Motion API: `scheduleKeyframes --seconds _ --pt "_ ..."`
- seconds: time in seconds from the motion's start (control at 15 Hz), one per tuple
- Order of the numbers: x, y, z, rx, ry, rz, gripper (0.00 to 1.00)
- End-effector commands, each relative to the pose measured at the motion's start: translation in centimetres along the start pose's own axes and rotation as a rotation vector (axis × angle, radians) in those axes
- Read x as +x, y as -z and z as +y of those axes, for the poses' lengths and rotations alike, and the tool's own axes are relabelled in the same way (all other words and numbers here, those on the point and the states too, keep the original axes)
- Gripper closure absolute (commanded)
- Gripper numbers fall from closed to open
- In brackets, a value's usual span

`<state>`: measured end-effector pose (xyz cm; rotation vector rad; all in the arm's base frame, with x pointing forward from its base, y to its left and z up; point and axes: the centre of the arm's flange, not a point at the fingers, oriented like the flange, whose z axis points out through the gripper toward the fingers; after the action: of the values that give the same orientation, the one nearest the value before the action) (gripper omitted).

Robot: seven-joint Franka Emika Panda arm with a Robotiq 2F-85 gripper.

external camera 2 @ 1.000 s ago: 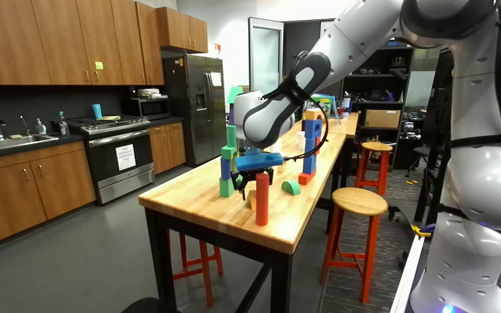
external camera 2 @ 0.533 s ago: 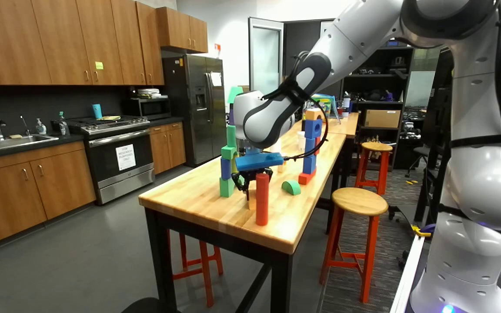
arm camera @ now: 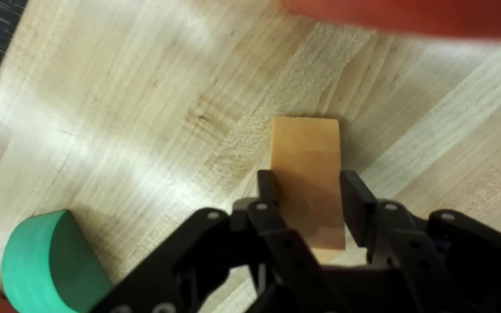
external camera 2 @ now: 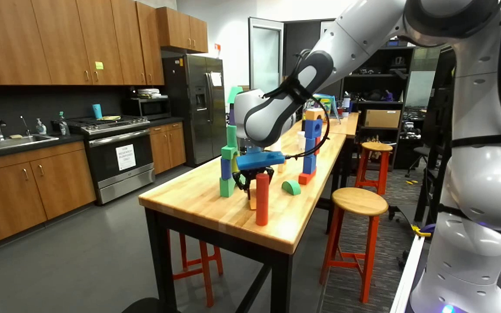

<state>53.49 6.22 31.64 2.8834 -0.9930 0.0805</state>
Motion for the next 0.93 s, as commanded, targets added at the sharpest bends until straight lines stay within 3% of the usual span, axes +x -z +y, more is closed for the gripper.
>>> scheduleKeyframes --seconds 0.0,0.47,0.87 --pt "-3.0 3.8 2.1 -0.025 -0.004 0.022 0.85" --pt "-6.9 10.6 4.3 -0.092 0.046 0.109 0.85" --pt "-8.9 12.9 4.6 -0.11 0.06 0.158 0.85"
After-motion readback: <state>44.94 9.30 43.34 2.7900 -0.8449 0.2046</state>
